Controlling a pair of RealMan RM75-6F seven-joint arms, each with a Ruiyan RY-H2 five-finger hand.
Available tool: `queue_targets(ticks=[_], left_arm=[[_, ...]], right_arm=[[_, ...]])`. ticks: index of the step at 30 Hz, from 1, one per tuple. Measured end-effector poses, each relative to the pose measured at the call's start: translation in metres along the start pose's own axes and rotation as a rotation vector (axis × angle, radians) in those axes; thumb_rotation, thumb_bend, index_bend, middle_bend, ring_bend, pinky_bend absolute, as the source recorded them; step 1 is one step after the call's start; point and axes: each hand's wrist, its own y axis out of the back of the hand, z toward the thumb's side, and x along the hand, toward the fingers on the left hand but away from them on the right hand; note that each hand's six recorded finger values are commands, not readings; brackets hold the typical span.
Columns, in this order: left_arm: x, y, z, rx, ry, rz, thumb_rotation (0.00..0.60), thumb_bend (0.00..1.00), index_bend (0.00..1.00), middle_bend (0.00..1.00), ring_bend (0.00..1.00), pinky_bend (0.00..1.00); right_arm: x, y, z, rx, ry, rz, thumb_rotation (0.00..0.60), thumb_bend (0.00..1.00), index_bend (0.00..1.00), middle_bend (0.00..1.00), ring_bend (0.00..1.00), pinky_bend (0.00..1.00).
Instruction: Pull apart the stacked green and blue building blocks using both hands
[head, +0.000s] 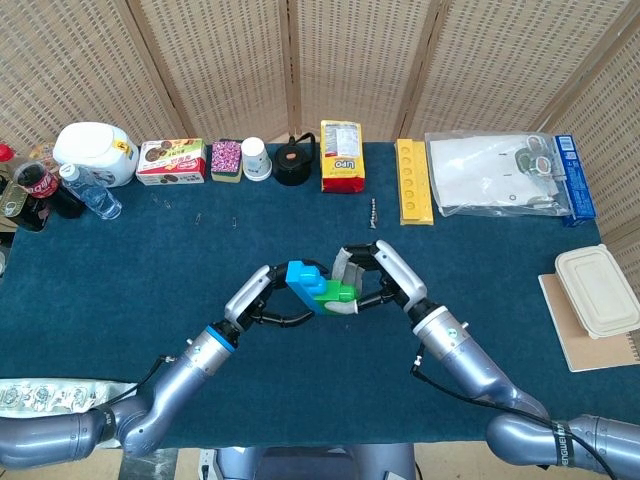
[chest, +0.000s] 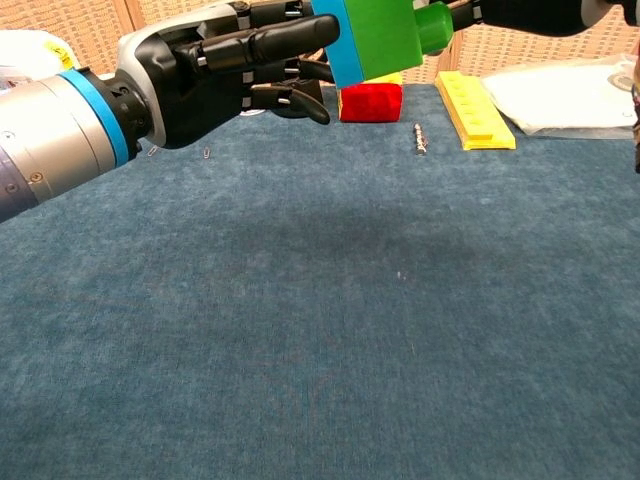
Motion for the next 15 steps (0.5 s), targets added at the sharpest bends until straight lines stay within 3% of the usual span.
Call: queue_targets(ticks=[4, 15], left_arm=[[0.0017, -0.0022, 0.0004, -0.006, -0.002, 0.002, 0.511, 0.38, 0.45, 0.3, 0.3, 0.44], [0.0043, -0.0093, 0.0042, -0.024, -0.011, -0.014, 0.527, 0.42, 0.51, 0.3, 0.3, 0.44]], right_arm=[[0.0005, 0.0003, 0.0011, -0.004, 0.002, 0.0, 0.6, 0.04, 0.69, 0.62, 0.64, 0.66], [0.0021, 0.001, 0.0038, -0.019, 0.001, 0.004, 0.6, 0.04, 0.69, 0.62, 0.64, 0.66]])
